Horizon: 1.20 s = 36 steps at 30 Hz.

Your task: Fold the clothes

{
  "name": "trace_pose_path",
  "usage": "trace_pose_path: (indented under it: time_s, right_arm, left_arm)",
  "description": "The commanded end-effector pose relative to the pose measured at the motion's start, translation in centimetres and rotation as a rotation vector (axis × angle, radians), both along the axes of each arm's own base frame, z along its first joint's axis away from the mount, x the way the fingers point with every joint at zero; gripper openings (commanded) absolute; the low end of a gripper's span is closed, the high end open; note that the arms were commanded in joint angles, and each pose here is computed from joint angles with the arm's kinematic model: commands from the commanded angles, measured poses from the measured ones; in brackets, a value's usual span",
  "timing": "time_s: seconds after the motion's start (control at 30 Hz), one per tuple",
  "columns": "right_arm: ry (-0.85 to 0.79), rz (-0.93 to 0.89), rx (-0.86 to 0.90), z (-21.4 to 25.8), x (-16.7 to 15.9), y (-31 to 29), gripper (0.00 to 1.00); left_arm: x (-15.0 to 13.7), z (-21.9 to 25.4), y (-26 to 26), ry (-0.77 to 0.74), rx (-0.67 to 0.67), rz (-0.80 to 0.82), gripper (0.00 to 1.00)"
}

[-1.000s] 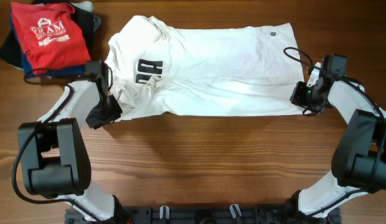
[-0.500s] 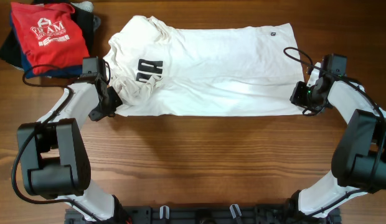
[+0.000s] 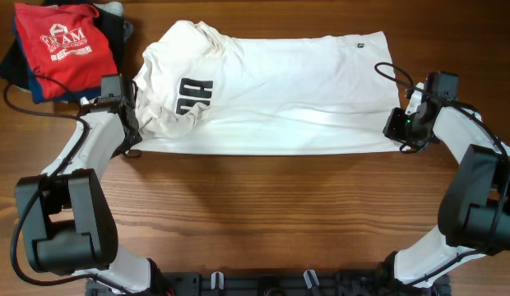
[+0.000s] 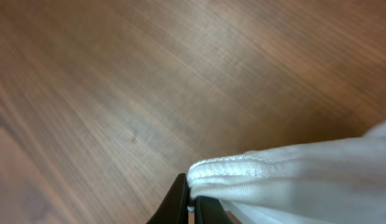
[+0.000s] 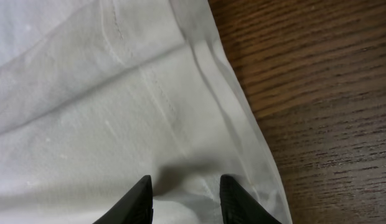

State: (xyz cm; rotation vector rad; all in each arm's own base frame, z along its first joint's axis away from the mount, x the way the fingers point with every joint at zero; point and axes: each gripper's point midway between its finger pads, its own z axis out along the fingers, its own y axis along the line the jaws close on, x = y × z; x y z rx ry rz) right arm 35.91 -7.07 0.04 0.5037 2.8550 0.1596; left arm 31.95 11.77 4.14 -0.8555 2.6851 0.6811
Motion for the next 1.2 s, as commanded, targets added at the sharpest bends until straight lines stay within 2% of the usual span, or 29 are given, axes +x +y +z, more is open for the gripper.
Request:
trace_pose_path:
  time_s: [0.0, 0.13, 0.27, 0.3, 0.33, 0.37, 0.4, 0.47, 0.53, 0.6, 0.77, 0.9, 1.03, 1.17]
  right_arm:
    - [0.087, -0.011, -0.038, -1.6, -1.9, -0.5, 0.36]
    - [0.117, -0.042, -0.031, -1.7, -2.6, -0.5, 0.35]
    - [0.219, -0.165, -0.077, -1.8, -5.0, -1.4, 0.39]
    - [0.203, -0.165, -0.078, -1.6, -4.7, -1.5, 0.4]
    - [0.168, -0.147, -0.083, -0.8, -3.9, -1.6, 0.44]
    - [0.135, -0.126, -0.087, 0.1, -3.1, -1.7, 0.47]
    - [0.091, -0.119, -0.084, 1.3, -2.2, -1.7, 0.49]
    - [-0.002, -0.127, -0.102, 4.3, -0.4, -2.1, 0.54]
    - [-0.123, -0.134, -0.125, 7.2, 1.6, -2.7, 0.56]
    - [-0.153, -0.134, -0.13, 7.6, 2.2, -2.8, 0.56]
    - [-0.187, -0.128, -0.111, 7.1, 3.4, -2.7, 0.54]
    - [-0.151, -0.119, -0.088, 5.2, 3.5, -2.4, 0.52]
    - [-0.129, -0.085, 0.028, 3.2, 3.8, -0.4, 0.48]
    - [-0.102, -0.077, 0.068, 1.9, 3.7, 0.3, 0.48]
  left_arm:
    - [-2.2, 0.7, 0.9, 0.04, 0.051, 0.078, 0.04]
    - [-3.0, 0.2, -0.1, 0.07, -0.018, 0.08, 0.04]
    - [-2.3, 2.1, -0.3, -0.018, -0.031, 0.085, 0.05]
    - [-2.0, 2.9, -0.3, -0.051, -0.026, 0.084, 0.11]
    - [-1.7, 3.7, -0.2, -0.088, -0.025, 0.083, 0.28]
    - [-1.5, 4.2, -0.4, -0.109, -0.032, 0.081, 0.29]
    - [-1.4, 4.5, -0.7, -0.127, -0.05, 0.076, 0.34]
    - [-0.8, 4.9, -2.1, -0.173, -0.134, 0.056, 0.35]
    - [0.8, 4.6, -5.3, -0.232, -0.327, 0.007, 0.35]
    - [1.7, 4.4, -6.6, -0.258, -0.399, -0.02, 0.35]
    - [3.3, 3.6, -8.7, -0.27, -0.414, -0.085, 0.34]
    - [3.2, 1.3, -10.6, -0.193, -0.424, -0.123, 0.34]
    - [2.9, -0.7, -11.5, -0.131, -0.428, -0.137, 0.34]
    - [2.9, -1.1, -11.6, -0.123, -0.429, -0.136, 0.34]
